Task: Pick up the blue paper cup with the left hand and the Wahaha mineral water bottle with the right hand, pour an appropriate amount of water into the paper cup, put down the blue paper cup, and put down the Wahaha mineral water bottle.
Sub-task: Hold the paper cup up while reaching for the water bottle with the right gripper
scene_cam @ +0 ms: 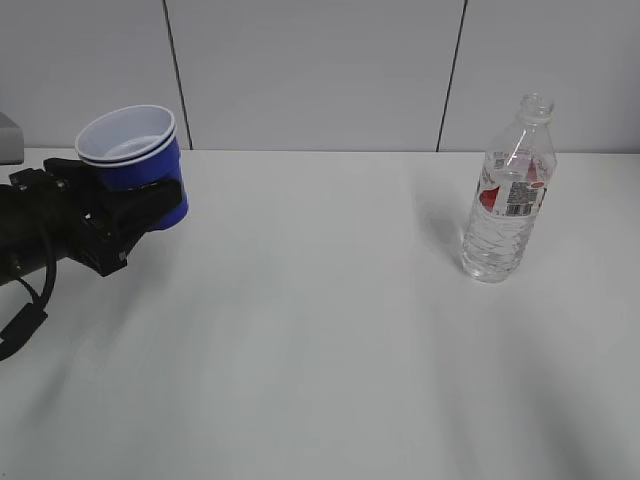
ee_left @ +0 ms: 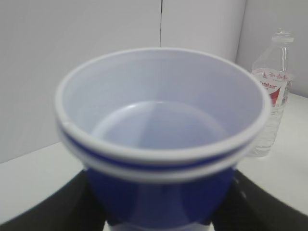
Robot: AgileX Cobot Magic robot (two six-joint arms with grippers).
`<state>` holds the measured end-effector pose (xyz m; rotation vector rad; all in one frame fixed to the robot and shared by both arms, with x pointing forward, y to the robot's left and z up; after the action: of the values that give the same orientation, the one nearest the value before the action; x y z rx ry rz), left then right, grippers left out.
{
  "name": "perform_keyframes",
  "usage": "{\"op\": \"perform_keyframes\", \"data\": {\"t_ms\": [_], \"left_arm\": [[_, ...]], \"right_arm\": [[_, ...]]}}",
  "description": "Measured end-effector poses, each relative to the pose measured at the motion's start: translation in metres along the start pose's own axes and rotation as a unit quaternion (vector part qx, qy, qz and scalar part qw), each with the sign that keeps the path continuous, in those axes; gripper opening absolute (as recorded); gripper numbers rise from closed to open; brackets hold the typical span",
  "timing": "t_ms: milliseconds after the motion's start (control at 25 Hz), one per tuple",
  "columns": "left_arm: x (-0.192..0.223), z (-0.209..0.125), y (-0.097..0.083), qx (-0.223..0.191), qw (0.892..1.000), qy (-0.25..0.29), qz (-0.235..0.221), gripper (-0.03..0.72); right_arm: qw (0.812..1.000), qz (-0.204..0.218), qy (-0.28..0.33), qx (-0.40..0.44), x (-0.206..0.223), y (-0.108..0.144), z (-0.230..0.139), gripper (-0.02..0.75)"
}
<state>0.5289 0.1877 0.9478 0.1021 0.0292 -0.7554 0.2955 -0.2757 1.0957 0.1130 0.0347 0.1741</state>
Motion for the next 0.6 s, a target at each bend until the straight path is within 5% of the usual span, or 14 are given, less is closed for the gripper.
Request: {"op": "perform_keyframes", "data": {"t_ms": [200, 600], "left_arm": [[0.000, 0.000, 0.000, -0.002, 1.000, 0.000, 0.000, 0.445], [0.000, 0.000, 0.000, -0.002, 1.000, 0.000, 0.000, 0.445]], "right_arm": [[0.999, -0.022, -0.026, 0.003, 0.040, -0.013, 0.017, 0.587], [0.989, -0.079, -0.032, -0.122, 0.084, -0.033, 0.031, 0.587]]}}
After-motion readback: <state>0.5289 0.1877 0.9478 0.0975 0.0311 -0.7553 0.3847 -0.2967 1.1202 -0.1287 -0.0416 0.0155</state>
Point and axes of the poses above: a point on each arm's last joint axis where the gripper is mounted, x pointing out along that axis toward the gripper, y along the wrist's bending axis when the last joint is at zero, z = x × y, the point moved 3 cm from there along x, pointing out along that axis toward the gripper, and after that the axes turned 8 degrees about x, right-handed, at the moved point
